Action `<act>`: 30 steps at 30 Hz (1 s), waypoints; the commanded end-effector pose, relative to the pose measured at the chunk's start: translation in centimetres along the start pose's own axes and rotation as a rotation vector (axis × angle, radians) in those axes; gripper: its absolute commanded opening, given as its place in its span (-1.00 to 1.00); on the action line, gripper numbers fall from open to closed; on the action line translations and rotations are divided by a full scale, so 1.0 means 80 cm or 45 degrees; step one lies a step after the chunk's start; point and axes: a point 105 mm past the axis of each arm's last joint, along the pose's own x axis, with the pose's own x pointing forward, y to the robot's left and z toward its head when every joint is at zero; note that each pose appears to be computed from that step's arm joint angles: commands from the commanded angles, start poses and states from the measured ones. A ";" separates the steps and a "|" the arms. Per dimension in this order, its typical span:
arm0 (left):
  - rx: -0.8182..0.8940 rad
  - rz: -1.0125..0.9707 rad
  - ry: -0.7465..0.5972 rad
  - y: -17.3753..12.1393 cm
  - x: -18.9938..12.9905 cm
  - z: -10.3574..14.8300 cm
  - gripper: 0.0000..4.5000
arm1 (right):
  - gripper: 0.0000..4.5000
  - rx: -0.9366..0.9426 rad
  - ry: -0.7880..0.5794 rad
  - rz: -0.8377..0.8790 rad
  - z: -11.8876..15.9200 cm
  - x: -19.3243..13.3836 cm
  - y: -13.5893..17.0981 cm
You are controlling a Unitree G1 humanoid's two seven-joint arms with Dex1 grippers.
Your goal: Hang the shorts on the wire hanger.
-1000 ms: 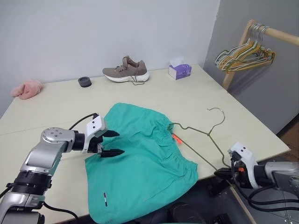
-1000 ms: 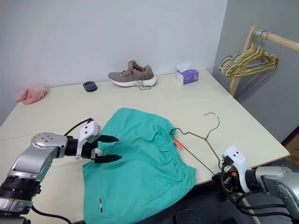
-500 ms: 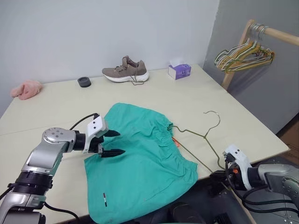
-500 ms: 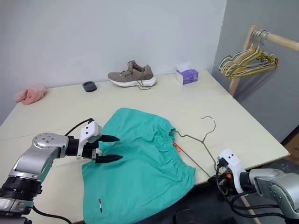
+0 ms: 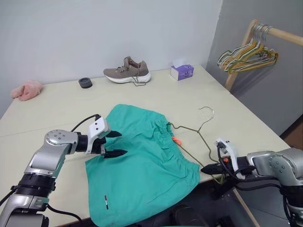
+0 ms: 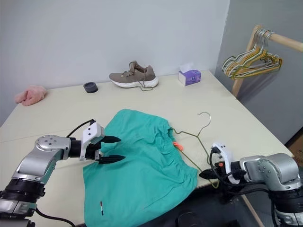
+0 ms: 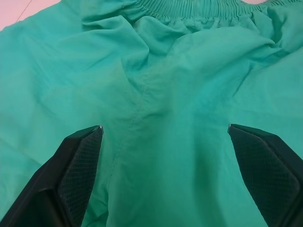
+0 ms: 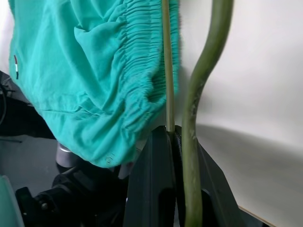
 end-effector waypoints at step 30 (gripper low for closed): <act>-0.175 -0.001 -0.089 0.006 -0.043 0.010 0.99 | -1.00 -0.048 0.048 0.151 0.024 0.018 0.038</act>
